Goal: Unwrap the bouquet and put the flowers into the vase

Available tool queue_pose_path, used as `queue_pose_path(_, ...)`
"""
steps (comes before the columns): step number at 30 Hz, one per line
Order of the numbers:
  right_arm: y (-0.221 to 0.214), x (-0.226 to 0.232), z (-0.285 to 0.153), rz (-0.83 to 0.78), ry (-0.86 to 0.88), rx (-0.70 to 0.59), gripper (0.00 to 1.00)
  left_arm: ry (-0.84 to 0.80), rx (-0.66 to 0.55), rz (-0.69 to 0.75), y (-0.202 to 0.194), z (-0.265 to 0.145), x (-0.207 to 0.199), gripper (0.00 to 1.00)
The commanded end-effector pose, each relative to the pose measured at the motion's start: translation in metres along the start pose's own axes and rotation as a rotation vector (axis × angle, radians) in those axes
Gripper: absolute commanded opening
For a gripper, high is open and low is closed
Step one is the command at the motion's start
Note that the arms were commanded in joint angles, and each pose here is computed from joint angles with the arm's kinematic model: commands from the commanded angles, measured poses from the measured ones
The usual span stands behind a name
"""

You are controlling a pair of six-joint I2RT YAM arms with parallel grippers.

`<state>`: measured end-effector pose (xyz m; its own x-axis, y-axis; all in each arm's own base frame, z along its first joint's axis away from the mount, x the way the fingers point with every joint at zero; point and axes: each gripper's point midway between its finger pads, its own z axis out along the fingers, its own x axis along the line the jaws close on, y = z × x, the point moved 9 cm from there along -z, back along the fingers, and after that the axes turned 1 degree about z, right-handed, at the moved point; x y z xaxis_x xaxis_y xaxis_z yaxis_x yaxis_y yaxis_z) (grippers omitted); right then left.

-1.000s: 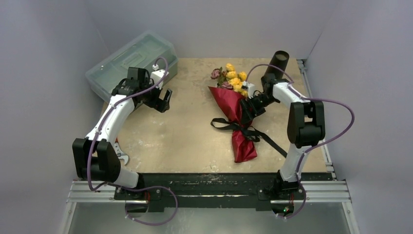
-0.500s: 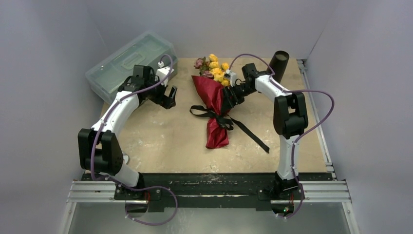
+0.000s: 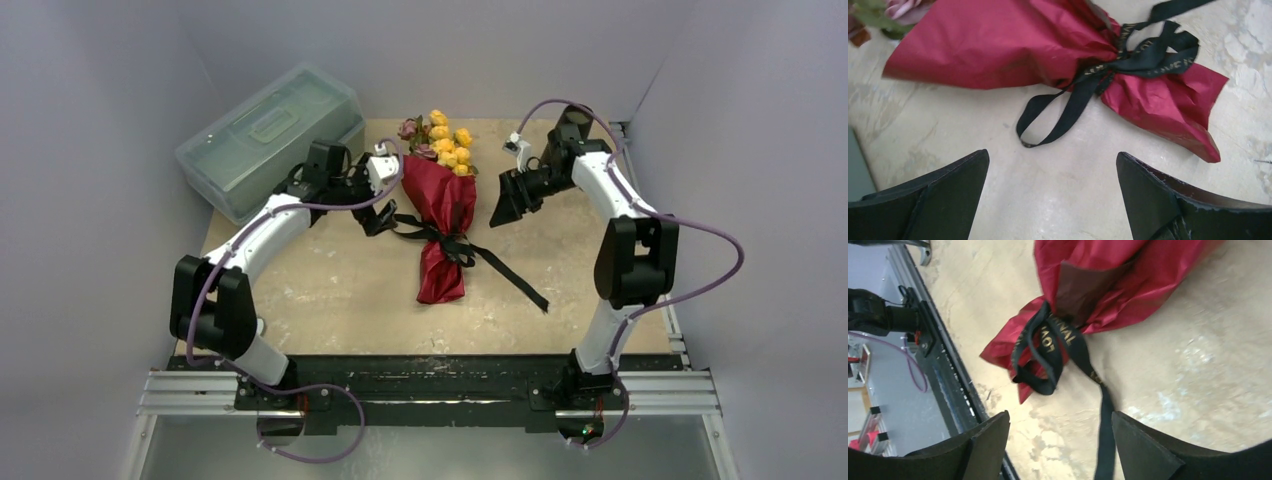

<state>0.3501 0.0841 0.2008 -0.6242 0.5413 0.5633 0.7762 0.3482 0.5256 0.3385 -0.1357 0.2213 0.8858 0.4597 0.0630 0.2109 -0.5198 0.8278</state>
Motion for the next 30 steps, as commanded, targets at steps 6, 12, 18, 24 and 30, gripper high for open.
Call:
queue_pose_path(6, -0.018, 0.038, 0.007, 0.021, 0.062, 0.007, 0.69, -0.131, -0.111, 0.362, 0.018, 0.024, -0.058, 0.97)
queue_pose_path(12, -0.008, 0.030, 0.035, 0.023, 0.091, 0.036, 0.61, -0.161, -0.087, 0.437, 0.011, 0.040, -0.080, 0.95)
queue_pose_path(18, -0.012, 0.018, 0.053, 0.110, 0.167, 0.095, 0.55, -0.134, -0.088, 0.411, 0.018, 0.045, -0.077, 0.95)
queue_pose_path(24, -0.014, 0.017, 0.060, 0.123, 0.210, 0.108, 0.51, -0.112, -0.087, 0.385, 0.019, 0.049, -0.075, 0.94)
queue_pose_path(30, -0.017, 0.017, 0.068, 0.145, 0.234, 0.116, 0.48, -0.110, -0.081, 0.374, 0.017, 0.051, -0.076, 0.94)
